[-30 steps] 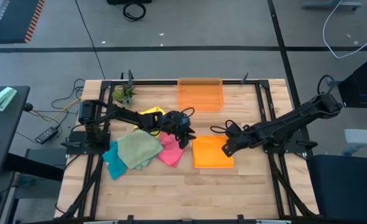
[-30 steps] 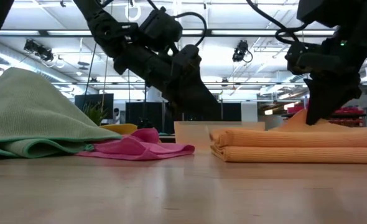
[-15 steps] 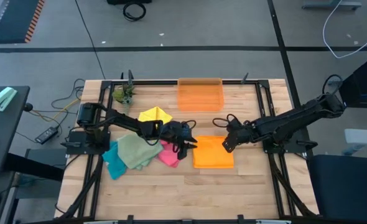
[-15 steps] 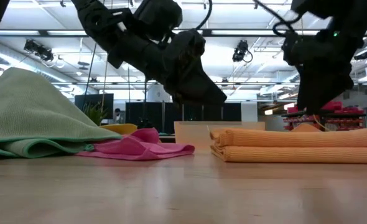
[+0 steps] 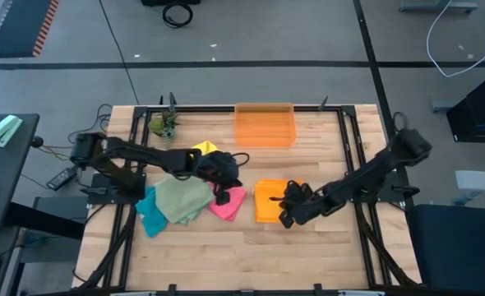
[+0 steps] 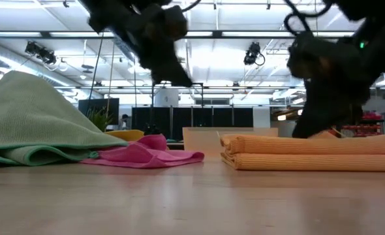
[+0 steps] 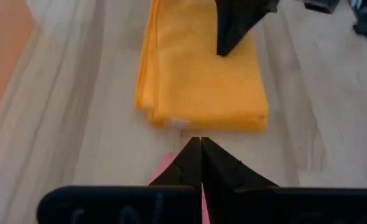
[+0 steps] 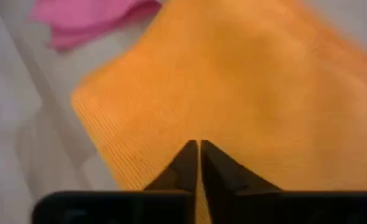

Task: Fold microfiber towels
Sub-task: Stack the orange microfiber cloth on top of the orange microfiber cloth, then fold the yellow microfiber cloth

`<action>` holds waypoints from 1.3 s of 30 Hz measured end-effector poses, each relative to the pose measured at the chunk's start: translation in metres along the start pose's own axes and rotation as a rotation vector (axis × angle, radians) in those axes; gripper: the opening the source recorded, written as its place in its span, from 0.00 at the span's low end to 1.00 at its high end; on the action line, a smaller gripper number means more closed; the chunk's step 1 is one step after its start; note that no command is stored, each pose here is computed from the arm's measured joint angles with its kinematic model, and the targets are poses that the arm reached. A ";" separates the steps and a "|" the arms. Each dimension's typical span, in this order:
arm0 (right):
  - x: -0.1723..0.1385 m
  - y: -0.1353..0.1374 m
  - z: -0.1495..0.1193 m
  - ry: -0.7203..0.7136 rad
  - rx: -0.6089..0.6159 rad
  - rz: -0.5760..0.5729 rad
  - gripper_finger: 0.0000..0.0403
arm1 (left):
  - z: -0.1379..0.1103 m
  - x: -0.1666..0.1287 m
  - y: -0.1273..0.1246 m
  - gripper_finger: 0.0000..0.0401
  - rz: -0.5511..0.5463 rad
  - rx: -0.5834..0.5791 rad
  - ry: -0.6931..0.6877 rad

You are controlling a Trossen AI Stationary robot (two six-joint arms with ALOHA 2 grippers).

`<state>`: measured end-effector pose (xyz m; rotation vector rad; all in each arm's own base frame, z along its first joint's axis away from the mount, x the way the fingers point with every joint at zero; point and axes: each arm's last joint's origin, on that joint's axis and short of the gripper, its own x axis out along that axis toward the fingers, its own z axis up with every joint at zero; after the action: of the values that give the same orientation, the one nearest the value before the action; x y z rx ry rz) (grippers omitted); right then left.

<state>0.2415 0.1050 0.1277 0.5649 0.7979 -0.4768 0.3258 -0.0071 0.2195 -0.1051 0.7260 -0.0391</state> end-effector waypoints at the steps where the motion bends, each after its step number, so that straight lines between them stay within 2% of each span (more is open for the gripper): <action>1: 0.004 -0.001 -0.003 0.015 -0.018 -0.015 0.02 | -0.003 -0.004 -0.001 0.02 0.012 -0.006 0.026; 4: 0.010 -0.005 -0.007 0.053 -0.032 -0.066 0.02 | -0.025 -0.014 -0.004 0.03 0.056 -0.056 0.055; 7: 0.009 -0.013 -0.008 0.072 -0.060 -0.137 0.02 | -0.057 -0.023 0.000 0.02 0.093 -0.132 0.100; 9: 0.004 -0.020 -0.004 0.098 -0.092 -0.191 0.02 | -0.066 -0.027 0.006 0.02 0.165 -0.164 0.081; 11: 0.001 -0.030 0.002 0.122 -0.118 -0.245 0.02 | -0.077 -0.034 0.016 0.04 0.286 -0.181 0.082; 13: -0.005 -0.042 0.009 0.154 -0.143 -0.312 0.02 | -0.076 -0.036 0.023 0.10 0.397 -0.153 0.064; 15: -0.007 -0.055 0.018 0.180 -0.157 -0.368 0.02 | -0.079 -0.039 0.032 0.16 0.486 -0.085 0.102; 18: -0.008 -0.071 0.031 0.198 -0.161 -0.395 0.01 | -0.075 -0.036 0.043 0.26 0.487 0.026 0.135; 23: -0.011 -0.091 0.053 0.174 -0.140 -0.412 0.01 | -0.085 -0.030 0.052 0.41 0.392 0.163 0.249; 28: -0.031 -0.091 0.073 0.082 -0.112 -0.346 0.03 | -0.086 -0.023 0.053 0.48 0.376 0.245 0.266; 31: -0.050 -0.085 0.082 0.015 -0.091 -0.271 0.03 | -0.088 -0.023 0.053 0.47 0.372 0.255 0.290; 34: -0.070 -0.079 0.086 -0.043 -0.080 -0.195 0.03 | -0.089 -0.020 0.055 0.41 0.373 0.253 0.300; 36: -0.084 -0.075 0.087 -0.084 -0.066 -0.136 0.03 | -0.089 -0.017 0.056 0.34 0.377 0.252 0.293; 39: -0.102 -0.069 0.087 -0.134 -0.048 -0.050 0.03 | -0.091 -0.014 0.057 0.18 0.377 0.259 0.306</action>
<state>0.1849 0.0171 0.2361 0.4644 0.6951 -0.5342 0.2543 0.0434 0.1550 0.2921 1.0293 0.2147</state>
